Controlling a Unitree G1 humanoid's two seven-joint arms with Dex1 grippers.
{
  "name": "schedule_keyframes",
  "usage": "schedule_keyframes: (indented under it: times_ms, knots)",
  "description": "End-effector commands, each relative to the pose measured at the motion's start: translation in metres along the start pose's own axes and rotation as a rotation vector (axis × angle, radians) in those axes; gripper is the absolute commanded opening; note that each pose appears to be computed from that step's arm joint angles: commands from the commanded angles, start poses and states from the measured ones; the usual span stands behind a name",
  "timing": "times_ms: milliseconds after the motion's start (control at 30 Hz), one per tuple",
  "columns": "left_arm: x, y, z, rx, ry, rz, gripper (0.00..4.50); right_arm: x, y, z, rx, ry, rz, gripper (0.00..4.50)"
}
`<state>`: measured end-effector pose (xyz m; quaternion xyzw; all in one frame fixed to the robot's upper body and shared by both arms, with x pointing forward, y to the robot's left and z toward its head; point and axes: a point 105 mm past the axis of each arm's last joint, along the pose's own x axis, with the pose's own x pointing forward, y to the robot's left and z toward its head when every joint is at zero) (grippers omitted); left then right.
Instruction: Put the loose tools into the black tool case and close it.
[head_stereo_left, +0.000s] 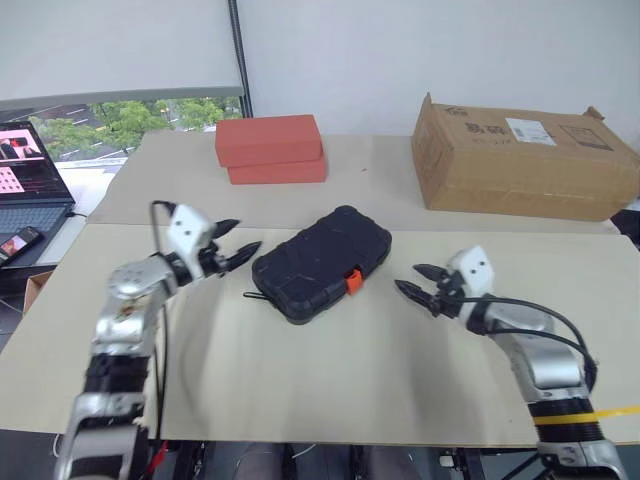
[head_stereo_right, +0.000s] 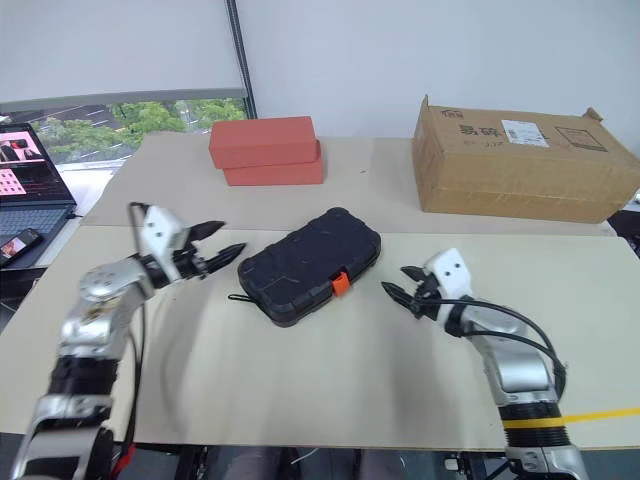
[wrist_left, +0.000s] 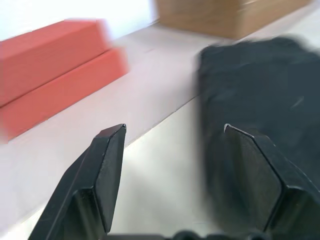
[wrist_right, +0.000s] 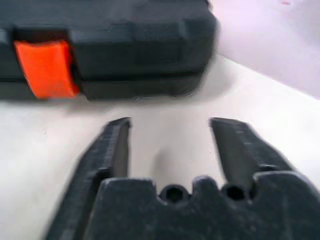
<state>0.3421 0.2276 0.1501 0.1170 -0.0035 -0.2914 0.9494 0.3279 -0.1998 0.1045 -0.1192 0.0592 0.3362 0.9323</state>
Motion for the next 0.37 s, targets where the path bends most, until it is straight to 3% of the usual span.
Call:
schedule_keyframes:
  times_ms: [33, 133, 367]
  knots:
    - [-0.037, 0.006, -0.008, -0.049, 0.029, 0.102, 3.37, -0.021, -0.012, 0.013, -0.051, -0.094, 0.055, 4.42]
    - [-0.064, -0.001, -0.033, -0.088, 0.117, 0.161, 3.37, -0.036, -0.022, -0.001, -0.039, -0.074, 0.072, 4.42]
    - [-0.082, -0.002, -0.051, -0.086, 0.162, 0.192, 3.37, -0.035, -0.031, -0.01, -0.022, -0.084, 0.07, 4.42]
